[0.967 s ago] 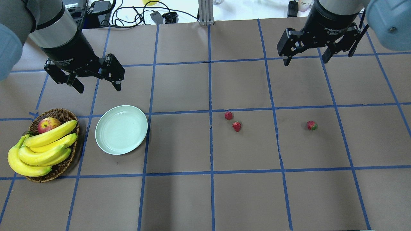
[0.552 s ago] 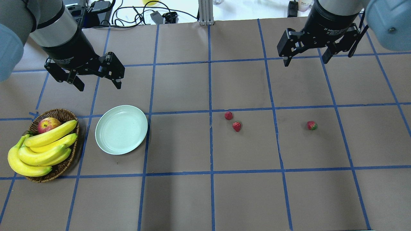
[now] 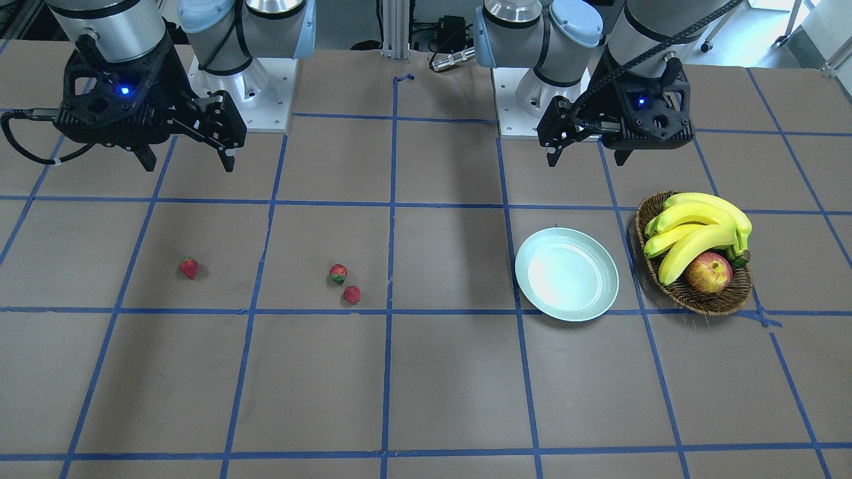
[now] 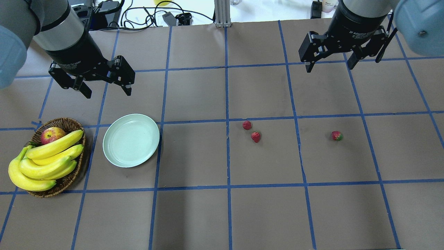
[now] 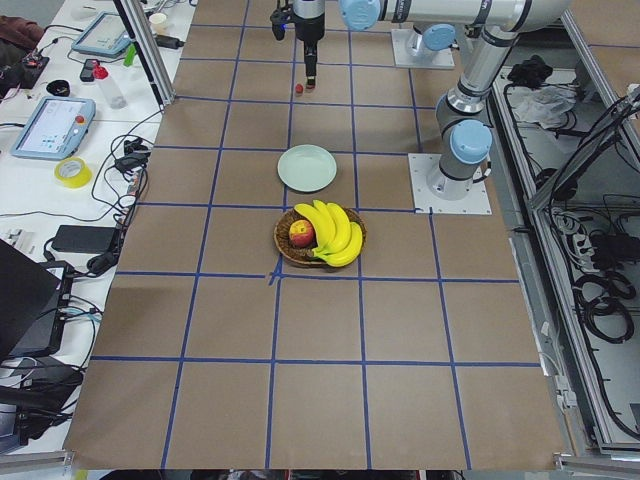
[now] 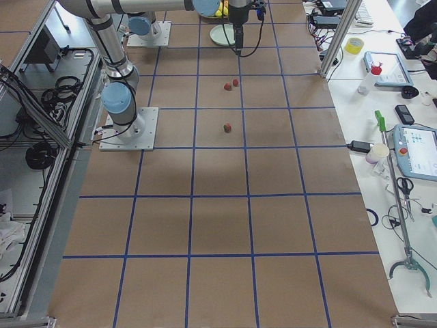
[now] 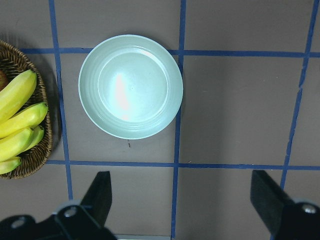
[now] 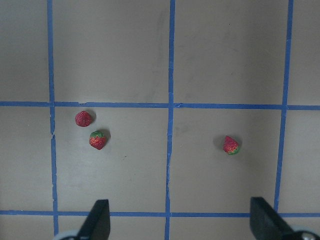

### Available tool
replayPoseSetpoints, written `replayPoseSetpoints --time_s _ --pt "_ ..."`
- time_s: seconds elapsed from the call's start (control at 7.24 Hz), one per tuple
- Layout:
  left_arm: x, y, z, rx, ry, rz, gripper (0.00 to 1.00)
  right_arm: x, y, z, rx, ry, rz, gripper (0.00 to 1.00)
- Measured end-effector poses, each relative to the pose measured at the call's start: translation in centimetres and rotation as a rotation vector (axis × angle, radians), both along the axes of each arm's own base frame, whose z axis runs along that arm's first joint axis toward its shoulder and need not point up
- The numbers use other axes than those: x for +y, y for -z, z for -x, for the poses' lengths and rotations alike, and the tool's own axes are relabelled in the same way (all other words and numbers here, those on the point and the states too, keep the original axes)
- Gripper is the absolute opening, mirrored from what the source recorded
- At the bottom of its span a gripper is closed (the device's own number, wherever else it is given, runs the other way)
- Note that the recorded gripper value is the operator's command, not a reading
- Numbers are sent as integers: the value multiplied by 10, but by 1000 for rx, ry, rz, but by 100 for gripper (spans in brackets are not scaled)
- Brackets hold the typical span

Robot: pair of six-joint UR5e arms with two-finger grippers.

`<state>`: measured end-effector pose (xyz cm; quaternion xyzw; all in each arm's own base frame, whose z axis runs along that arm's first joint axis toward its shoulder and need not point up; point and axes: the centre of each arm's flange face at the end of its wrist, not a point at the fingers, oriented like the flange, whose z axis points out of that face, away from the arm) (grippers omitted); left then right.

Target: Collect all strawberries into plate

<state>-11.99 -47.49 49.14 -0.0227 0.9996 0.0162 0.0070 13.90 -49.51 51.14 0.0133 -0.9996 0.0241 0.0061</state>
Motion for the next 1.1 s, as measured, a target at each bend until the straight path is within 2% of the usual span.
replayPoseSetpoints --time_s 0.28,0.55,0.69,1.1 --pt "2 12 -1 0 -3 -15 100 0 0 0 -4 0 0 100" --pt "0 13 -1 0 -4 3 100 -2 3 0 0 1 -4 100" --pt "-4 13 -4 0 -9 27 100 -6 12 -1 0 2 -30 100" --pt "-6 15 -11 0 -15 42 100 -29 75 -6 -27 -2 -161 100"
